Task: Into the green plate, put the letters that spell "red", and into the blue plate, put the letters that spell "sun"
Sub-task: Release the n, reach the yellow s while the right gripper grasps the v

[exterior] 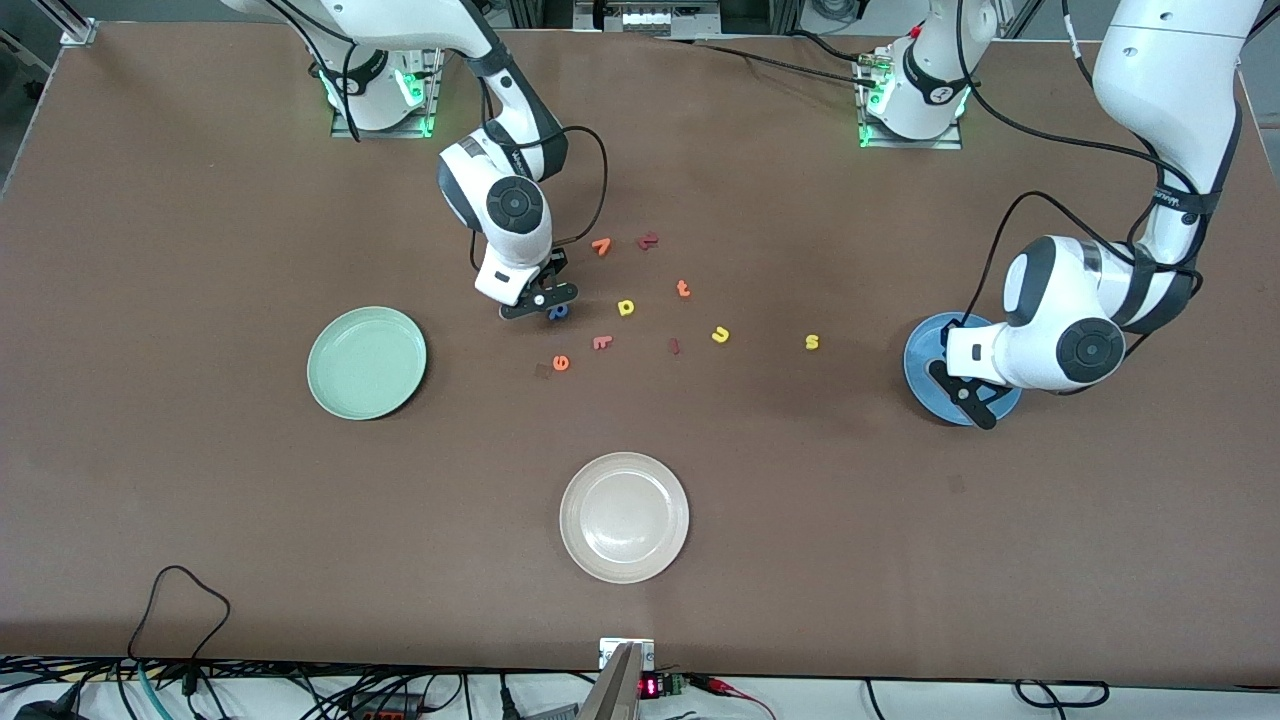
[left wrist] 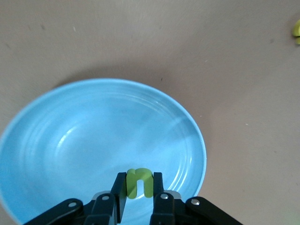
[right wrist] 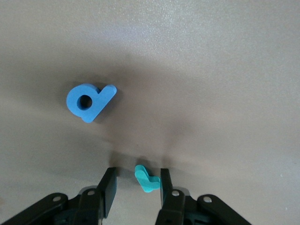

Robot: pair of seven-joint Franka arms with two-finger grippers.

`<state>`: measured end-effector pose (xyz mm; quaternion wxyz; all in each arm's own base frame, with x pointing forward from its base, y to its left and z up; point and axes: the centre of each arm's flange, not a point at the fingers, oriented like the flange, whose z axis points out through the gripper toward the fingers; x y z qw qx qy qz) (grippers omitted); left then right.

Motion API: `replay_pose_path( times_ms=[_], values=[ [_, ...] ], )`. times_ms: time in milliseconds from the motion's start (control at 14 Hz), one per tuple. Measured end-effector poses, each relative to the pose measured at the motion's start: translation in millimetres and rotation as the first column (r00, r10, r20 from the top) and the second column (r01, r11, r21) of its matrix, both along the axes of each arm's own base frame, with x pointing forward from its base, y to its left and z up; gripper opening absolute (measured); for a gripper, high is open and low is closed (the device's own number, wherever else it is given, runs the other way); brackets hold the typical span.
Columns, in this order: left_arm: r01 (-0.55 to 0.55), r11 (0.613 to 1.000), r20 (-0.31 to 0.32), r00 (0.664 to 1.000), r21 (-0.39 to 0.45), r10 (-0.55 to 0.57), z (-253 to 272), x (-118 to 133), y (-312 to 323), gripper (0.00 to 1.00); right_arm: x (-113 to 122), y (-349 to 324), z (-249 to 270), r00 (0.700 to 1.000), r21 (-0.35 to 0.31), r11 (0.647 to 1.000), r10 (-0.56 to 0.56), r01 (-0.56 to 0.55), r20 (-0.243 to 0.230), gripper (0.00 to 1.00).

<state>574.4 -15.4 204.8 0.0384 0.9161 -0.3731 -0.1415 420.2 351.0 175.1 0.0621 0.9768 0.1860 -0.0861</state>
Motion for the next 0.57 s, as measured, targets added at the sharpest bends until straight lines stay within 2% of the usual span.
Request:
replay_pose_path(
  times_ms=[71, 286, 357, 571],
  values=[
    [-0.011, 1.000, 0.007, 1.000, -0.001, 0.011, -6, -4, 2, 0.31, 0, 0, 0, 1.000, 0.000, 1.000, 0.001, -0.001, 0.000, 0.46],
    [-0.024, 1.000, 0.020, 1.000, 0.001, 0.024, -3, -5, 3, 0.56, 2, 1, 2, 1.000, 0.004, 1.000, 0.015, -0.015, 0.002, 0.46],
    [-0.036, 0.999, 0.024, 0.999, 0.006, 0.036, 4, -4, 0, 0.68, 3, 1, 3, 1.000, 0.006, 1.000, 0.017, -0.017, 0.004, 0.46],
    [-0.114, 0.993, 0.035, 0.993, 0.028, 0.113, 31, -7, -46, 0.96, 8, 1, 7, 1.000, 0.012, 1.000, 0.015, -0.015, 0.013, 0.46]
  ],
)
